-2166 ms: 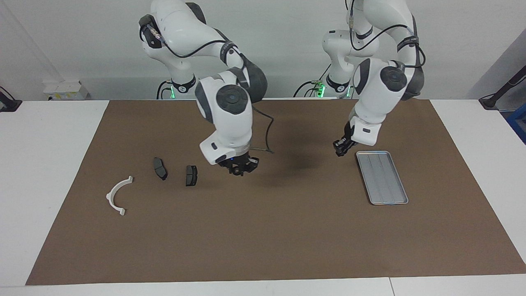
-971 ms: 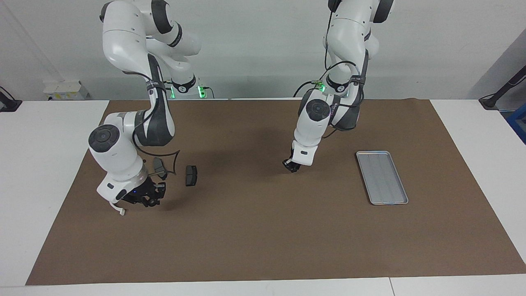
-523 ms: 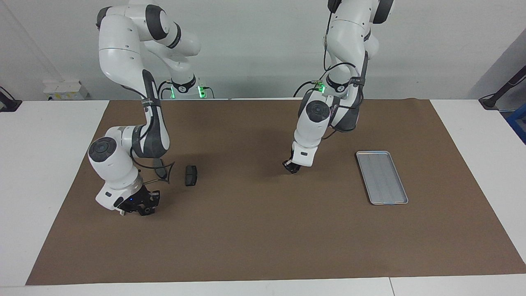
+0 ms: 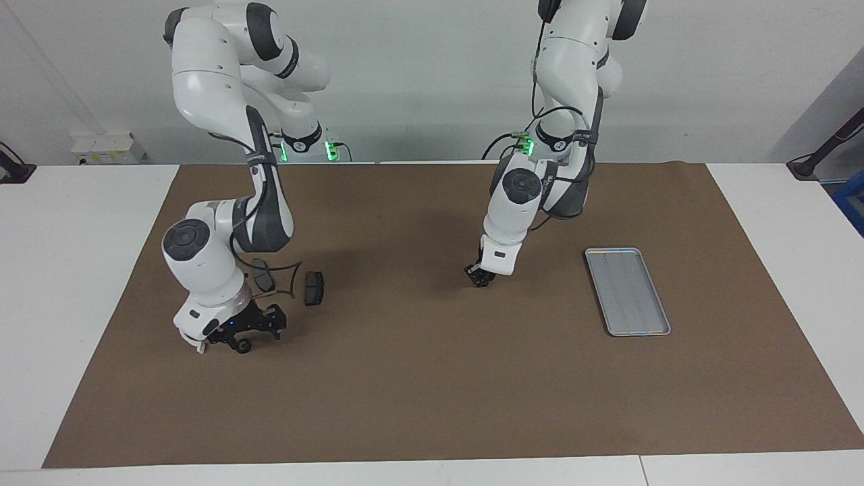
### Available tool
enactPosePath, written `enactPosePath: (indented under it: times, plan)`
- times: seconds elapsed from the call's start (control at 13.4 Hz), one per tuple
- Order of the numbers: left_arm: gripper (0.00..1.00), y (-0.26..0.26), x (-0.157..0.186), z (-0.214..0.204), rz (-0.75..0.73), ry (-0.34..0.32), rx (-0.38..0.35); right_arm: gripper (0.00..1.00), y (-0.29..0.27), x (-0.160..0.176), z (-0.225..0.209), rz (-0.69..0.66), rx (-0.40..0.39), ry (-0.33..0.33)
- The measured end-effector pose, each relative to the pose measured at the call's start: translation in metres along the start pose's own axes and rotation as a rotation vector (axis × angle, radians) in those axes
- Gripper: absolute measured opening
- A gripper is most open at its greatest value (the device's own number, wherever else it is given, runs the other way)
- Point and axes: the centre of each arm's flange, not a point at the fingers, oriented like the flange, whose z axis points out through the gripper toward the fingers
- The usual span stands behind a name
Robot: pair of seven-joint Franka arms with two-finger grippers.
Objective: Place bearing gear from tray to pile
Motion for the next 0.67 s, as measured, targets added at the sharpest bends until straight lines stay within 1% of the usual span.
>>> enactPosePath:
  times: [0.07,0.15,0.22,0.3,0.45,0.52,0.67]
  plan:
    - [0.66,-0.002,0.004,-0.003,-0.007,-0.005,0.01,1.0,-0.026,0.003,-0.015,0.05,0.0,-0.021]
    - [0.77,-0.007,0.014,-0.014,-0.024,-0.005,0.02,1.0,-0.057,0.006,-0.031,0.109,-0.002,-0.038]
    - [0.9,-0.015,0.029,-0.038,-0.051,0.005,0.02,1.0,-0.094,0.007,-0.044,0.175,-0.004,-0.048]
    - [1.0,-0.031,0.045,-0.072,-0.081,0.012,0.019,1.0,-0.134,0.005,-0.052,0.245,-0.007,-0.052]
    - [1.0,-0.079,0.071,-0.148,-0.09,0.009,0.01,1.0,-0.215,-0.005,-0.059,0.369,-0.005,-0.046]
    - [1.0,-0.115,0.084,-0.185,-0.066,0.005,0.006,1.0,-0.254,-0.014,-0.06,0.416,-0.005,-0.046]
    - [1.0,-0.181,0.1,-0.24,-0.001,0.0,0.011,1.0,-0.313,-0.032,-0.062,0.487,-0.005,-0.046]
